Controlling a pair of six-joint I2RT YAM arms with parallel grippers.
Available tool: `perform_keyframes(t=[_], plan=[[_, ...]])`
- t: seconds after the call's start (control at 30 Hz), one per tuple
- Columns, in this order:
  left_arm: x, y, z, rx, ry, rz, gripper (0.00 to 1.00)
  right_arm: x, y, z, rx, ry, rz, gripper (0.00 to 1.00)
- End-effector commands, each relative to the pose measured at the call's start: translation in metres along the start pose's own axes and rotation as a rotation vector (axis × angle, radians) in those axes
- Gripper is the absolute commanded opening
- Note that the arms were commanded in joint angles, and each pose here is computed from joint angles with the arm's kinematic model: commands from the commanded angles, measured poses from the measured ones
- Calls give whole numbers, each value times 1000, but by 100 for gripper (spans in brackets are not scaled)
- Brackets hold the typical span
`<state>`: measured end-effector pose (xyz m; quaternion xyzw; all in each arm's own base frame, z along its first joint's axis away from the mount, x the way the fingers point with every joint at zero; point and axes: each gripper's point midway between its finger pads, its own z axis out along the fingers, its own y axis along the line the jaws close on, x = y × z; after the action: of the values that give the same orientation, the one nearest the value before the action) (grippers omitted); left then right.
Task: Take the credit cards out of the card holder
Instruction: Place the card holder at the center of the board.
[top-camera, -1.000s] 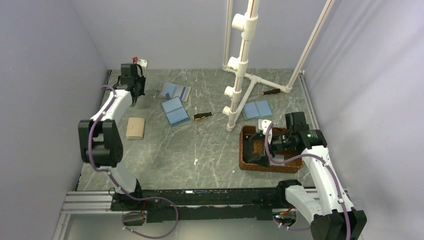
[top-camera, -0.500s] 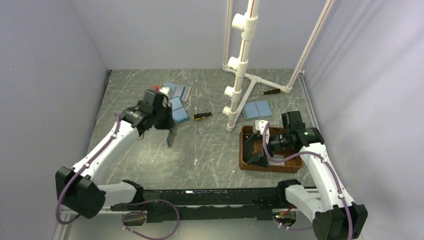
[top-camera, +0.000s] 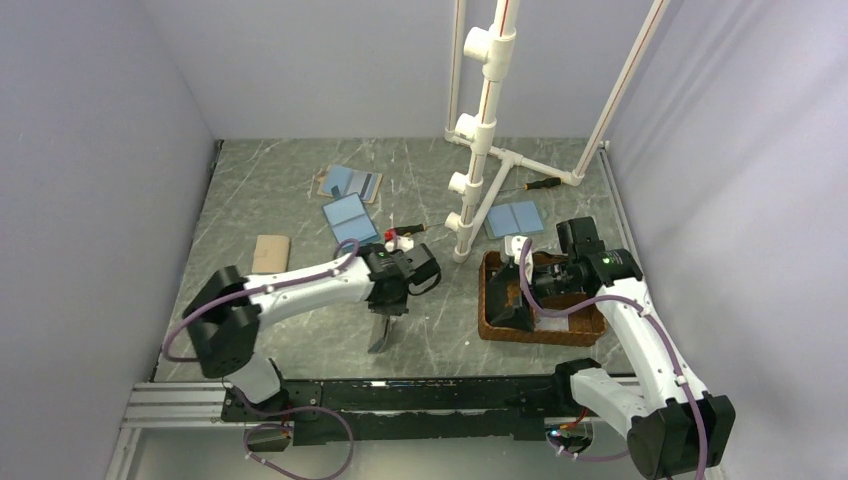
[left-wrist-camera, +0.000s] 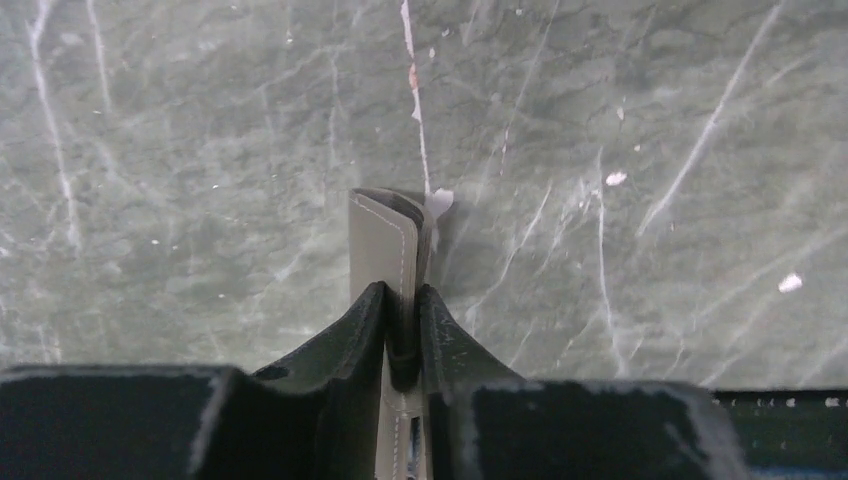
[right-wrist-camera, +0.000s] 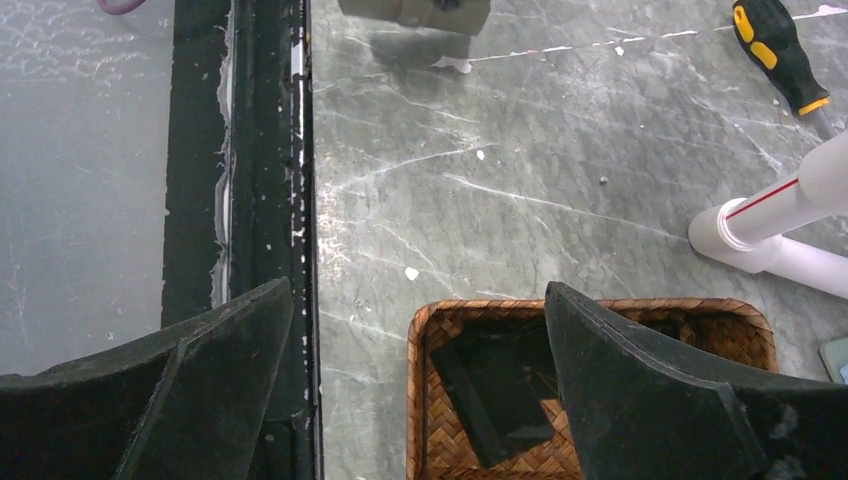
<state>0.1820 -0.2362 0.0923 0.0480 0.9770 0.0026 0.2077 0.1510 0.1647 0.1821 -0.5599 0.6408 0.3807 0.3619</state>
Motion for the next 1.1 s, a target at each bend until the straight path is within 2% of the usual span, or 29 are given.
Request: perform_keyframes(t=[0.0,0.07,0.2,0.37,0.47,0.6,0.77,0.83,0.87,0.9,1.07], plan=[[-25,-20,2,-19,-74,-56,31,-14,-7,-2,22,-17,-66,99],[-28,-27,4,8,-80,-32,46,-12,-7,-2,24,-12,-70,99],[-32,-41,-5,152,-126,3,65,-8,-4,-1,13,6,-90,99],[-26,-50,-34,400,-210,39,83,-5,6,4,-42,12,-159,99],[-16,-40,-46,496,-246,23,81,-4,11,11,-84,24,-222,99],[-4,-14,-52,519,-264,-71,80,-4,10,28,-149,57,-332,99],[18,-8,-45,612,-247,-174,83,-3,11,65,-224,171,-383,96],[28,-15,-40,675,-231,-156,84,-3,15,83,-250,198,-400,93],[33,-16,-38,690,-223,-135,94,-4,16,90,-257,193,-402,93],[37,-15,-37,684,-211,-108,99,-9,17,96,-261,167,-401,93],[44,-1,-35,519,-248,61,99,-12,22,90,-285,156,-364,93]])
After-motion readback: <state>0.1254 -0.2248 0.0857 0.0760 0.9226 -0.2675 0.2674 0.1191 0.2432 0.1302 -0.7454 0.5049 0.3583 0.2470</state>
